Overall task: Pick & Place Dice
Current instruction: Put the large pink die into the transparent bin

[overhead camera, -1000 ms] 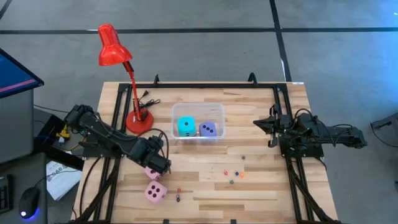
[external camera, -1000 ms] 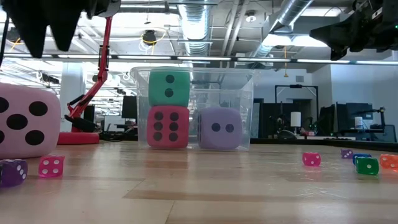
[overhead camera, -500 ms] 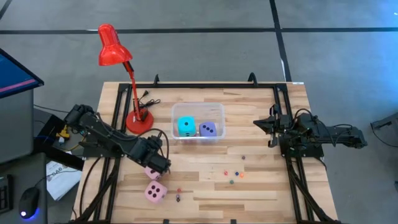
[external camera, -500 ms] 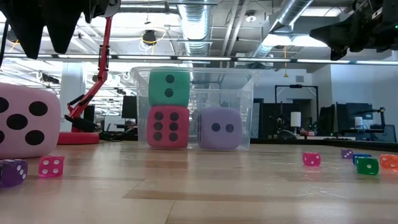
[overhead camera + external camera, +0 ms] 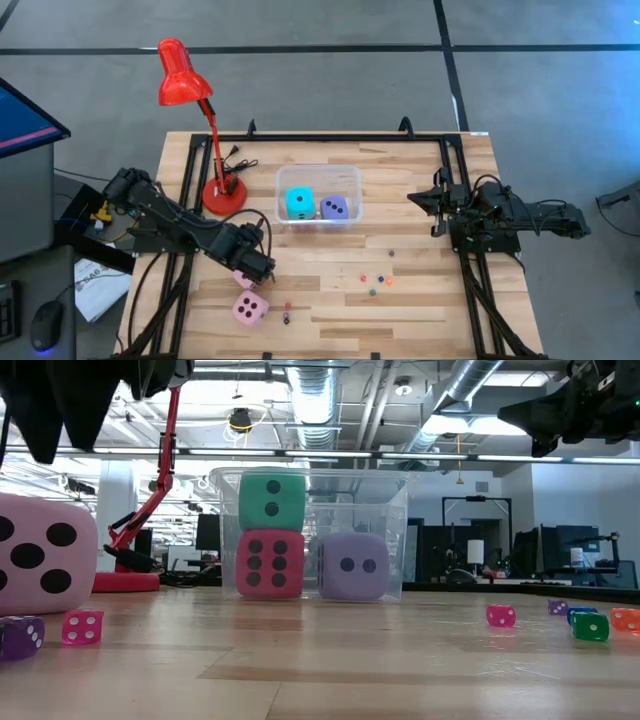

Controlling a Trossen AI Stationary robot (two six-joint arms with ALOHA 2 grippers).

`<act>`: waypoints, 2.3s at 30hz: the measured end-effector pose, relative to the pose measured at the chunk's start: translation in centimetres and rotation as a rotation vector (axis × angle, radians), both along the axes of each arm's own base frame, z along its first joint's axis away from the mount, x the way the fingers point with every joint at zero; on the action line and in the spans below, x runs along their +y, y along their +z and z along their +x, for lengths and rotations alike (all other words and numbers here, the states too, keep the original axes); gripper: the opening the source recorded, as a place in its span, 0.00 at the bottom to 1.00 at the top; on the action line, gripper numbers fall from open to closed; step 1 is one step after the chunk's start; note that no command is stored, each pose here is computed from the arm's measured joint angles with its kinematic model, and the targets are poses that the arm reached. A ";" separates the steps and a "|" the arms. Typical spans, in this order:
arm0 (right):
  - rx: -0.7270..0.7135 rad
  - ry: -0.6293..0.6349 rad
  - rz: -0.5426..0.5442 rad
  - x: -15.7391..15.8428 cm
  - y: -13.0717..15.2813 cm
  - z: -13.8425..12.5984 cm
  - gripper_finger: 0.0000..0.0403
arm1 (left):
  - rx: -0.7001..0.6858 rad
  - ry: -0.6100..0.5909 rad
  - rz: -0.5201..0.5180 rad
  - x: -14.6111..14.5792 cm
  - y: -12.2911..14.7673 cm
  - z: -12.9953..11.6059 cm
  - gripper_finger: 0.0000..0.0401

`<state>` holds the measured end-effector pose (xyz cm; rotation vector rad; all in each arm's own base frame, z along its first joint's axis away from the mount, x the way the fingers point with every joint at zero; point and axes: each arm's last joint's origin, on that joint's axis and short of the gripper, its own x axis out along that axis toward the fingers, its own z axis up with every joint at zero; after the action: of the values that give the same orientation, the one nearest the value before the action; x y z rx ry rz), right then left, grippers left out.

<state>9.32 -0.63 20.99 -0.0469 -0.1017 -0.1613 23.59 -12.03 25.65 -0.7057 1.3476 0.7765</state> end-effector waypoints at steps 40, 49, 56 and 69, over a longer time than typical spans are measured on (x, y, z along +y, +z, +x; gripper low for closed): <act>-0.001 0.000 0.000 0.0 0.0 0.0 0.00 | 0.027 -0.080 -0.079 0.1 -4.8 -0.6 1.00; -0.001 0.000 0.000 0.0 0.0 0.0 0.00 | 0.015 -0.080 -0.065 0.1 -4.8 -0.5 1.00; 0.000 0.000 0.000 0.0 0.0 0.0 0.00 | -0.013 -0.081 -0.077 0.1 -6.1 -0.6 1.00; -0.003 0.000 0.000 0.0 0.0 0.0 0.00 | -0.069 -0.073 -0.170 0.4 -6.7 -0.8 1.00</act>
<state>9.32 -0.63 21.03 -0.0469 -0.1050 -0.1615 22.82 -11.61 18.94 -0.8056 1.3796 0.5787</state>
